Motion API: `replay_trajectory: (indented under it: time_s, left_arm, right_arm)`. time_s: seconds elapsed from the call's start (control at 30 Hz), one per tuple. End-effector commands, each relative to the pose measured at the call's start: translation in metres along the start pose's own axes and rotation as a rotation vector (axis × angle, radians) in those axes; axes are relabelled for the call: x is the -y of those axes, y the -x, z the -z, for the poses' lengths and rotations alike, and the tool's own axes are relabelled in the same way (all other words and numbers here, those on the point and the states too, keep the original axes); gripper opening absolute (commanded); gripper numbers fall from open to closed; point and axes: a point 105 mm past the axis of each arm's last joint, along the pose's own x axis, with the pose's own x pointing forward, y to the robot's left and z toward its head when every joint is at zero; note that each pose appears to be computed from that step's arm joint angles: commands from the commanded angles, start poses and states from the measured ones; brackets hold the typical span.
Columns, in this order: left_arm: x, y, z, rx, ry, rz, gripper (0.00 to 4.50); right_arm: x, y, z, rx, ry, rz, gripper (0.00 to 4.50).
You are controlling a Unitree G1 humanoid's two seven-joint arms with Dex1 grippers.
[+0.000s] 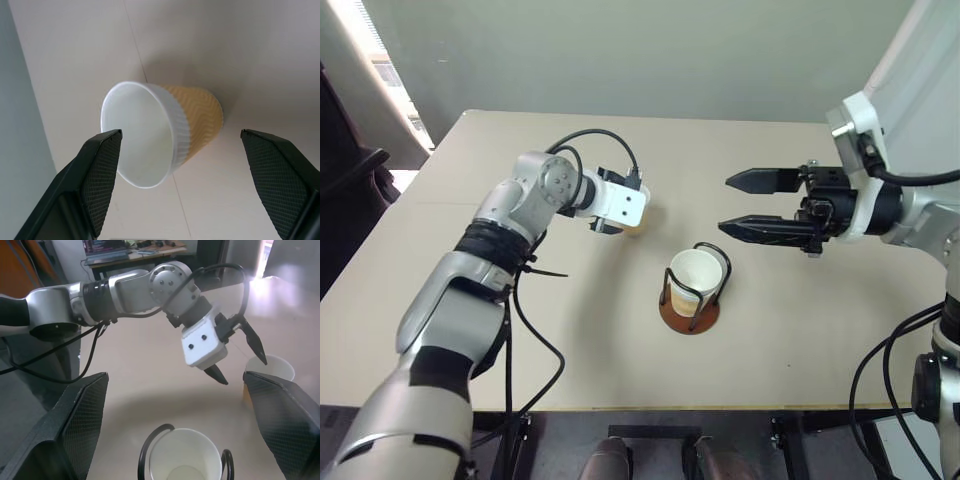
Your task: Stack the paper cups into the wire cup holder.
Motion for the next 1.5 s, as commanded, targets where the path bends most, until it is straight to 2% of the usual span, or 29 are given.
replay_trajectory:
  time_s: [0.03,0.33,0.37,0.47,0.63,0.77,1.03,1.17,1.27,1.5]
  left_arm:
    - [-0.014,0.001,0.0,-0.022,-0.015,-0.042,4.09]
    - [-0.013,-0.018,0.005,-0.05,0.033,-0.053,4.09]
    - [-0.013,-0.02,0.004,-0.045,0.036,-0.051,3.91]
    - [-0.015,-0.021,-0.001,-0.016,0.027,-0.064,3.19]
    - [-0.018,-0.015,-0.009,0.038,0.011,-0.026,1.44]
    - [-0.02,0.001,-0.011,0.092,0.02,0.045,0.02]
    - [-0.031,0.041,-0.025,0.219,-0.004,0.127,0.02]
    - [-0.04,0.07,-0.054,0.375,-0.003,0.161,0.02]
    - [-0.044,0.087,-0.077,0.471,-0.002,0.176,0.02]
    - [-0.023,0.116,-0.126,0.637,-0.033,0.291,0.02]
  right_arm:
    - [-0.005,0.002,-0.009,0.014,0.054,0.0,4.47]
    - [-0.004,0.003,-0.011,0.022,0.064,0.012,4.47]
    - [-0.004,0.004,-0.011,0.023,0.066,0.012,4.5]
    - [-0.004,0.004,-0.011,0.024,0.072,0.011,4.5]
    - [-0.004,0.007,-0.01,0.022,0.124,-0.008,4.5]
    - [-0.003,0.013,0.0,-0.051,0.181,-0.047,4.5]
    - [0.0,0.02,0.007,-0.129,0.242,-0.108,4.5]
    - [-0.004,0.031,0.022,-0.23,0.241,-0.148,4.5]
    - [-0.006,0.036,0.024,-0.251,0.209,-0.167,4.5]
    - [-0.009,0.038,0.028,-0.262,0.195,-0.151,4.5]
